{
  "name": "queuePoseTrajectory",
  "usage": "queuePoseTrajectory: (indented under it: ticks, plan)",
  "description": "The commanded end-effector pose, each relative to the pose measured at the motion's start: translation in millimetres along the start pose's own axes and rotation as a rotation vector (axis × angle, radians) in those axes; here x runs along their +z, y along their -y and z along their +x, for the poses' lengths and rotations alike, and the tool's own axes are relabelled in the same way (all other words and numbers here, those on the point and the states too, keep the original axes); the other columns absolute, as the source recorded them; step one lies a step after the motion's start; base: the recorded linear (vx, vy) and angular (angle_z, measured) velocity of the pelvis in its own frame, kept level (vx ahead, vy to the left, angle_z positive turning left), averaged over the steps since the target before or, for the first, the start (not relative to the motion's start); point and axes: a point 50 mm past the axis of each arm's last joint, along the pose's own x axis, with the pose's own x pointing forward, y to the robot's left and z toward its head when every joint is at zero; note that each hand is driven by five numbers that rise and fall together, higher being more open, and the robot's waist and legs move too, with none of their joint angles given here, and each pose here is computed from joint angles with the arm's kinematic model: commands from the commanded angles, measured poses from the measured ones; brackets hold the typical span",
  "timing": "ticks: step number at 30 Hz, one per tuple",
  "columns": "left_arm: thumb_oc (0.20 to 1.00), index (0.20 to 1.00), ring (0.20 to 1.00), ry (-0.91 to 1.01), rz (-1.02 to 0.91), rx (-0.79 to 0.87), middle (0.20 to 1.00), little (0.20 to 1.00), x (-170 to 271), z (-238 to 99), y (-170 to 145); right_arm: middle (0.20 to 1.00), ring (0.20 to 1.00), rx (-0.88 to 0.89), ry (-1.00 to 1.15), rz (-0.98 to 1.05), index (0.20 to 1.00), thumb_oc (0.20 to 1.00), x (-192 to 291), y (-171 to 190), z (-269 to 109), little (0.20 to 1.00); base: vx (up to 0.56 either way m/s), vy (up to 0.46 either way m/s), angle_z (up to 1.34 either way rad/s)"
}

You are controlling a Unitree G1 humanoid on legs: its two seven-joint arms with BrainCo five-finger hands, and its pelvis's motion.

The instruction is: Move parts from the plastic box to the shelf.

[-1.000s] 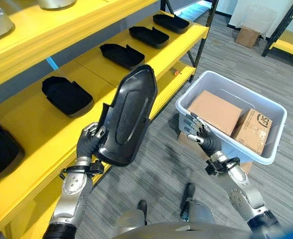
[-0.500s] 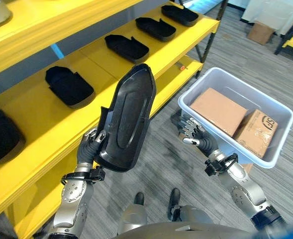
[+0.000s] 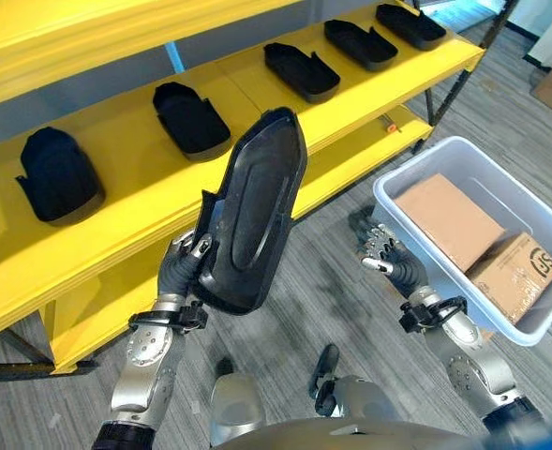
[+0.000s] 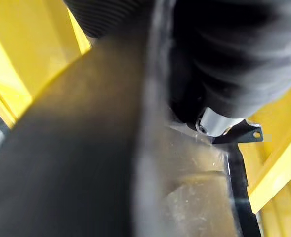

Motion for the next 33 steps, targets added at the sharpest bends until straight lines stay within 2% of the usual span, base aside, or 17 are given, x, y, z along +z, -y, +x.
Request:
queuePoseTrajectory:
  ticks: [1, 12, 20, 33]
  plan:
    - [0.200, 0.200, 0.200, 0.127, -0.022, -0.018, 0.200, 0.200, 25.2, -0.3, -0.5, 1.000, 1.000, 0.005, 0.120, 0.013, 1.000, 1.000, 17.6, -3.9, 1.1, 1.000, 0.11, 0.437, 1.14]
    - [0.200, 0.200, 0.200, 0.149, 0.091, -0.074, 0.200, 0.200, 37.5, 4.2, -9.2, 1.000, 1.000, 0.016, 0.115, 0.052, 1.000, 1.000, 7.3, -15.2, 1.5, 1.000, 0.06, 0.426, 0.60]
    - [0.200, 0.200, 0.200, 0.162, 0.116, -0.130, 0.200, 0.200, 38.1, 17.5, 5.9, 1.000, 1.000, 0.037, 0.097, 0.079, 1.000, 1.000, 0.9, -21.5, 0.3, 1.000, 0.09, 0.342, 0.46]
    - [0.200, 0.200, 0.200, 0.098, 0.047, -0.135, 0.200, 0.200, 24.1, 1.1, 7.5, 1.000, 1.000, 0.061, 0.051, 0.068, 1.000, 1.000, -3.9, -17.9, -3.2, 1.000, 0.06, 0.032, 0.06]
